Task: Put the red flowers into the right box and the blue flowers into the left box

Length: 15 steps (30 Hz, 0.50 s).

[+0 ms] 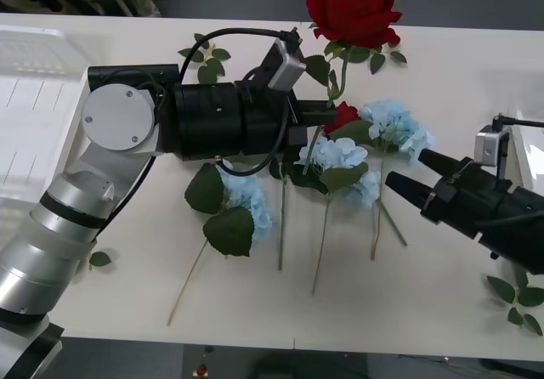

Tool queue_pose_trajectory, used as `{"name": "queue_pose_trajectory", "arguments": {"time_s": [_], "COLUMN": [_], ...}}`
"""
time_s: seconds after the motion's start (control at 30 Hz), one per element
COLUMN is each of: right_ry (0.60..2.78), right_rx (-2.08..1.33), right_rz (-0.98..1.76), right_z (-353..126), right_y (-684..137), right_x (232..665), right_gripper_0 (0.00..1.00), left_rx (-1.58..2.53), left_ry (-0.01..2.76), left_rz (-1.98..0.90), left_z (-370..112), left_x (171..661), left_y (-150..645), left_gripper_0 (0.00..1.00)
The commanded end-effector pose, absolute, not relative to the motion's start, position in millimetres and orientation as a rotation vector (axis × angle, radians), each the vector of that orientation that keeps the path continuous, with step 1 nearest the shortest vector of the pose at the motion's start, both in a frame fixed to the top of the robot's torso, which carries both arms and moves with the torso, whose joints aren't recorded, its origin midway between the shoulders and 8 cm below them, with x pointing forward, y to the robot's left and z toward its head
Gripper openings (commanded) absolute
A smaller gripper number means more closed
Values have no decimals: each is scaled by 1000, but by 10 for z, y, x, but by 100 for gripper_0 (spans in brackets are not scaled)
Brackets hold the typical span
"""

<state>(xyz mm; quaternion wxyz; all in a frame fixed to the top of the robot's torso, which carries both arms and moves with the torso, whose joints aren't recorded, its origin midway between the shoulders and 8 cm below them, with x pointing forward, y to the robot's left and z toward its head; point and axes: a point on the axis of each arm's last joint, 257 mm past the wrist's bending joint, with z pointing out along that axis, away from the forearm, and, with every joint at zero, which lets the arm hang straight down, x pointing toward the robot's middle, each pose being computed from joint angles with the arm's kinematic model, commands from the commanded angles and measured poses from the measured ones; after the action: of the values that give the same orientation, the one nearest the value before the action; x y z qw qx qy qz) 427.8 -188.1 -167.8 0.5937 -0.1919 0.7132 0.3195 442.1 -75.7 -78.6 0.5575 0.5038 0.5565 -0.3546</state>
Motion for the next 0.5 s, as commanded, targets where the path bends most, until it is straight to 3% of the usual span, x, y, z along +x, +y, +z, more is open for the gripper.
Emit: {"name": "queue_pose_trajectory", "arguments": {"time_s": [0.03,0.5], "right_ry": [1634,1592], "right_rx": [-425,-483], "right_rz": [810,868], "right_z": [-1572,-1550], "right_y": [-1732,-1198], "right_x": [4321,4509], "right_gripper_0": [100,100], "left_rx": [1198,1198], "left_ry": [1247,1247], "left_rz": [-811,-811], "left_z": [-564,-564], "left_x": [4421,4421], "left_y": [-800,-800], "left_gripper_0": [0,0]}}
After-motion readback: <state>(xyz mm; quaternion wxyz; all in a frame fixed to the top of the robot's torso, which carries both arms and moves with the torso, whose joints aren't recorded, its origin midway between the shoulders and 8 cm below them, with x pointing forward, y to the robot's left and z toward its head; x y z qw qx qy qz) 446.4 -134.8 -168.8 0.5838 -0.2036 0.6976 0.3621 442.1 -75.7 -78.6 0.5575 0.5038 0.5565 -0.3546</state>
